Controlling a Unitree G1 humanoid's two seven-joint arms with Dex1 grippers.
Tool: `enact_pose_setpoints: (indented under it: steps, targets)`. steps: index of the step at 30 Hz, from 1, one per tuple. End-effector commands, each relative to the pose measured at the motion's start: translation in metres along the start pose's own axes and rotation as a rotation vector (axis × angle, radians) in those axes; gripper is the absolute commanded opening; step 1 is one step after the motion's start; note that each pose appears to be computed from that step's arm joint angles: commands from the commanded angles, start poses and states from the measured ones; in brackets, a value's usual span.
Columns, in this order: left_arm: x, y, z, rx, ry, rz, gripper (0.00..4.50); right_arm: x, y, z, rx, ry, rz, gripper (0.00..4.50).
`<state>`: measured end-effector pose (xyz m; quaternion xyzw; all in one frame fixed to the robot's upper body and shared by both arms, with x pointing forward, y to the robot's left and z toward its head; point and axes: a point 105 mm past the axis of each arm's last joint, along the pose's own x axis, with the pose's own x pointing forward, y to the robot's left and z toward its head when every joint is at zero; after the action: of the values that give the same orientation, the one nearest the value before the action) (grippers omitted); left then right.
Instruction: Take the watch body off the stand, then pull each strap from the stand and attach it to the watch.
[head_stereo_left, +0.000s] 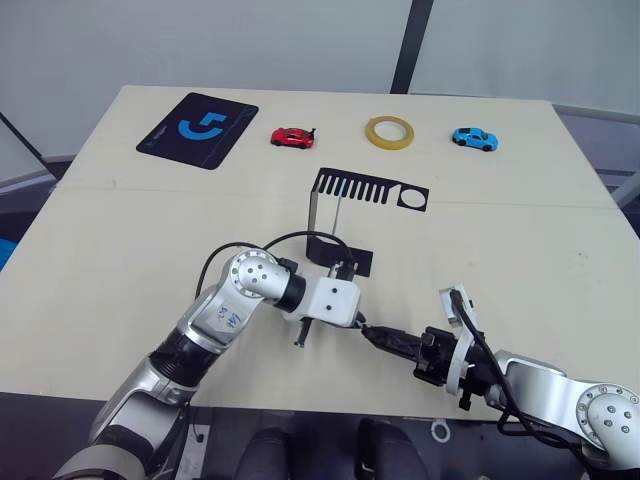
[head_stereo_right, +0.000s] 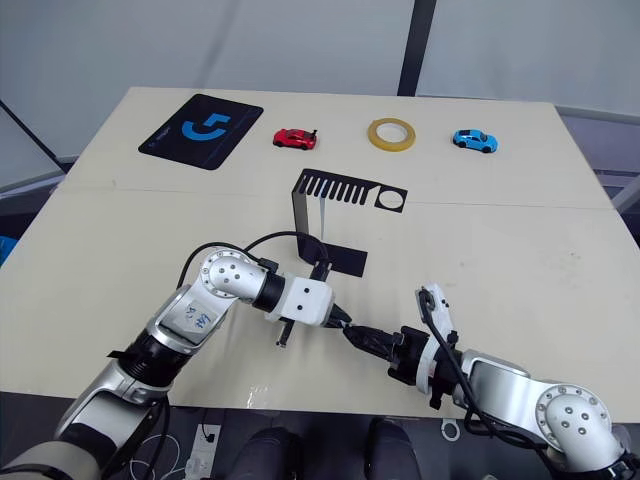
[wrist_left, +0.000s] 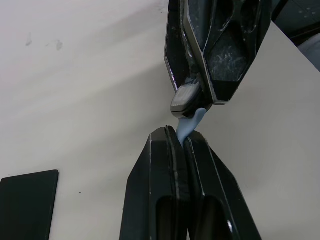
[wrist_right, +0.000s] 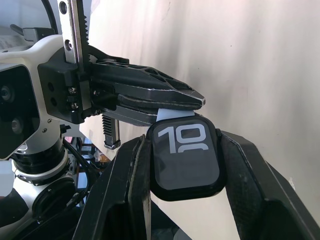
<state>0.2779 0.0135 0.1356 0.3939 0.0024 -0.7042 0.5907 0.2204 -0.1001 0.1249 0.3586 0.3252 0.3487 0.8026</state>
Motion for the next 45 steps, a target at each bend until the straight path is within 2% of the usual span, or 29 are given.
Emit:
enact_pose_setpoints:
  steps: [1, 3, 6, 9, 11, 14, 15, 17, 18, 20, 21, 23, 25, 29, 36, 45]
  targets:
    - [0.010, -0.002, 0.018, 0.054, -0.055, -0.014, 0.00, 0.002, 0.026, -0.009, -0.017, 0.038, 0.126, 1.62]
    - [0.007, -0.003, 0.018, 0.032, -0.061, -0.021, 0.00, 0.002, 0.026, -0.009, -0.019, 0.039, 0.126, 1.62]
    - [-0.003, -0.004, 0.018, 0.003, -0.065, -0.036, 1.06, 0.000, 0.026, -0.009, -0.021, 0.038, 0.125, 1.62]
    - [-0.030, -0.006, 0.015, 0.007, -0.063, -0.056, 2.43, -0.002, 0.024, -0.006, -0.030, 0.034, 0.120, 1.62]
    - [-0.048, -0.011, 0.009, -0.021, -0.032, -0.087, 2.43, -0.005, 0.023, -0.004, -0.036, 0.030, 0.118, 1.62]
    - [-0.089, -0.024, -0.025, -0.098, 0.089, -0.119, 2.43, -0.010, 0.021, -0.003, -0.098, 0.038, 0.116, 1.62]
    - [-0.103, -0.027, -0.033, -0.143, 0.101, -0.110, 2.66, -0.011, 0.021, -0.001, -0.164, 0.034, 0.115, 1.62]
    - [-0.121, -0.022, -0.039, -0.257, 0.020, -0.013, 3.20, -0.011, 0.022, 0.001, -0.336, 0.033, 0.116, 1.62]
    - [-0.126, -0.021, -0.039, -0.293, -0.014, 0.008, 3.66, -0.011, 0.023, 0.002, -0.392, 0.032, 0.124, 1.62]
    - [-0.142, -0.016, -0.031, -0.322, -0.195, 0.078, 4.49, -0.009, 0.017, 0.002, -0.769, 0.058, 0.073, 1.62]
    - [-0.148, -0.014, -0.030, -0.308, -0.247, 0.111, 4.50, -0.008, 0.017, 0.004, -0.962, 0.055, 0.067, 1.62]
    - [-0.155, -0.017, -0.035, -0.290, -0.275, 0.132, 4.50, -0.006, 0.018, 0.005, -1.255, 0.042, 0.097, 1.62]
    - [-0.154, -0.025, -0.035, -0.267, -0.290, 0.102, 4.50, -0.004, 0.017, 0.007, -1.392, 0.002, 0.110, 1.62]
    - [-0.149, -0.029, -0.020, -0.214, -0.384, 0.086, 4.50, 0.001, 0.021, 0.011, -1.714, -0.083, 0.144, 1.62]
    - [-0.144, -0.032, -0.018, -0.200, -0.395, 0.074, 4.50, 0.002, 0.022, 0.004, -1.872, -0.105, 0.182, 1.62]
    - [-0.143, -0.033, -0.019, -0.199, -0.385, 0.072, 4.50, 0.003, 0.018, 0.005, -1.894, -0.080, 0.178, 1.62]
